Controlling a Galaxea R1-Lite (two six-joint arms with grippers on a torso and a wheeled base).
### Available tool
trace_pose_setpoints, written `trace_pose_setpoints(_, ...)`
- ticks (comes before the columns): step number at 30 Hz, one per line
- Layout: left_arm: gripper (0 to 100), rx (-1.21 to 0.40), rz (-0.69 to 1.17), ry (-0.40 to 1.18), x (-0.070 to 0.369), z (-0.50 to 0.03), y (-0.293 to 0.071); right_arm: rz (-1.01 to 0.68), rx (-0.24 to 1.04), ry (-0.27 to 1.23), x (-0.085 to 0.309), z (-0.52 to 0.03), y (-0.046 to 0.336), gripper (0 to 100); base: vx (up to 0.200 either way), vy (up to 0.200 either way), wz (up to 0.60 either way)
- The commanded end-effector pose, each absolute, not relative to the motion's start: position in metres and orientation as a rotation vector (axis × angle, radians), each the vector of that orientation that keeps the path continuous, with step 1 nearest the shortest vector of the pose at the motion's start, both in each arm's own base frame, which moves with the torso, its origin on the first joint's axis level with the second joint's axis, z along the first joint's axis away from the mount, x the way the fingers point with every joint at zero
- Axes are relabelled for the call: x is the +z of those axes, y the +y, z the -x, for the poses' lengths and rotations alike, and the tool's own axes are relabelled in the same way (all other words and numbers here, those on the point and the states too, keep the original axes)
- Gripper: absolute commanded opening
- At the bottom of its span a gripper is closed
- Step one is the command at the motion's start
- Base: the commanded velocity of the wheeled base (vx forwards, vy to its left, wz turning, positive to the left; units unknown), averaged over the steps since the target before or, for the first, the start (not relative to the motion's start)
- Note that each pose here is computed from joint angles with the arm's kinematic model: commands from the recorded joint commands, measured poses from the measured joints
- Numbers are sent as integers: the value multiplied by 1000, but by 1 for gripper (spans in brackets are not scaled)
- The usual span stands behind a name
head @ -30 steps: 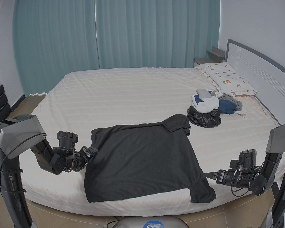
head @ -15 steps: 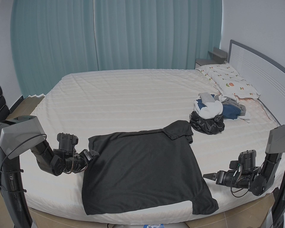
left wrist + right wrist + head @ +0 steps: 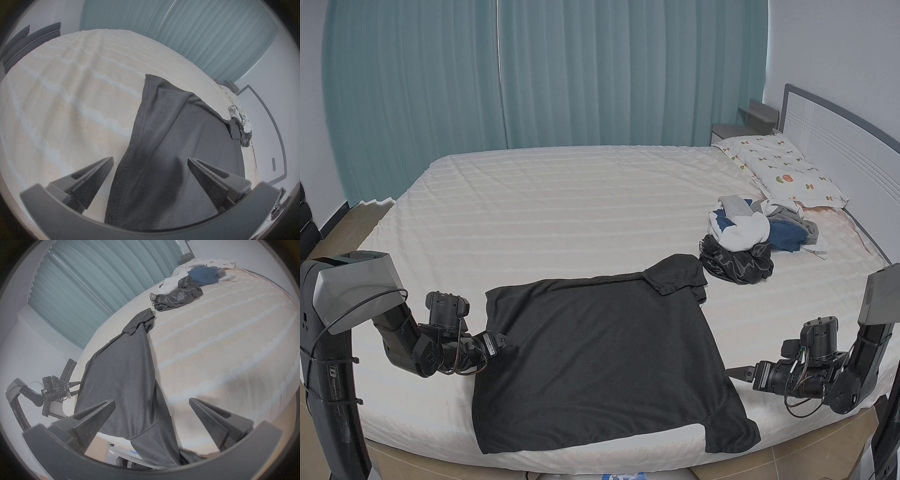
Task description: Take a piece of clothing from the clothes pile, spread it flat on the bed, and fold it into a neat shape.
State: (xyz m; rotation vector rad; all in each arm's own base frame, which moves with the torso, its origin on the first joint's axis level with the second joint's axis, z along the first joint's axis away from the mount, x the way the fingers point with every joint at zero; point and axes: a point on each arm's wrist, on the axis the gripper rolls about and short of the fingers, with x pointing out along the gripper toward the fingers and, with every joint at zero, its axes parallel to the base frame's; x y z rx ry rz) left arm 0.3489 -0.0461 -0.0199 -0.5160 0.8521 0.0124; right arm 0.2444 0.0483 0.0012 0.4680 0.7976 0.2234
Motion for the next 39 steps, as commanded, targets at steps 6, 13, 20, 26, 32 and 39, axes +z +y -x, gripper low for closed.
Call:
trace_pose_setpoints(6, 0, 37, 509, 863, -25, -349, -42, -469, 224, 799, 0, -246, 48, 100, 0, 0, 0)
trace_pose_setpoints(13, 0, 78, 534, 807, -7, -350, -22, -473, 220, 795, 0, -247, 47, 100, 0, 0, 0)
trace_pose_setpoints(20, 0, 132, 541, 761, 11, -345, 2, -475, 221, 795, 0, -247, 47, 100, 0, 0, 0)
trace_pose_setpoints(26, 0, 169, 481, 801, 8, -340, 14, -492, 212, 804, -3, -248, 47, 100, 0, 0, 0)
trace_pose_setpoints(32, 0, 257, 400, 798, 11, -338, 24, -535, 203, 782, -5, -257, 49, 100, 0, 0, 0)
trace_pose_setpoints(39, 0, 286, 364, 792, 16, -335, 31, -591, 204, 751, -6, -269, 54, 100, 0, 0, 0)
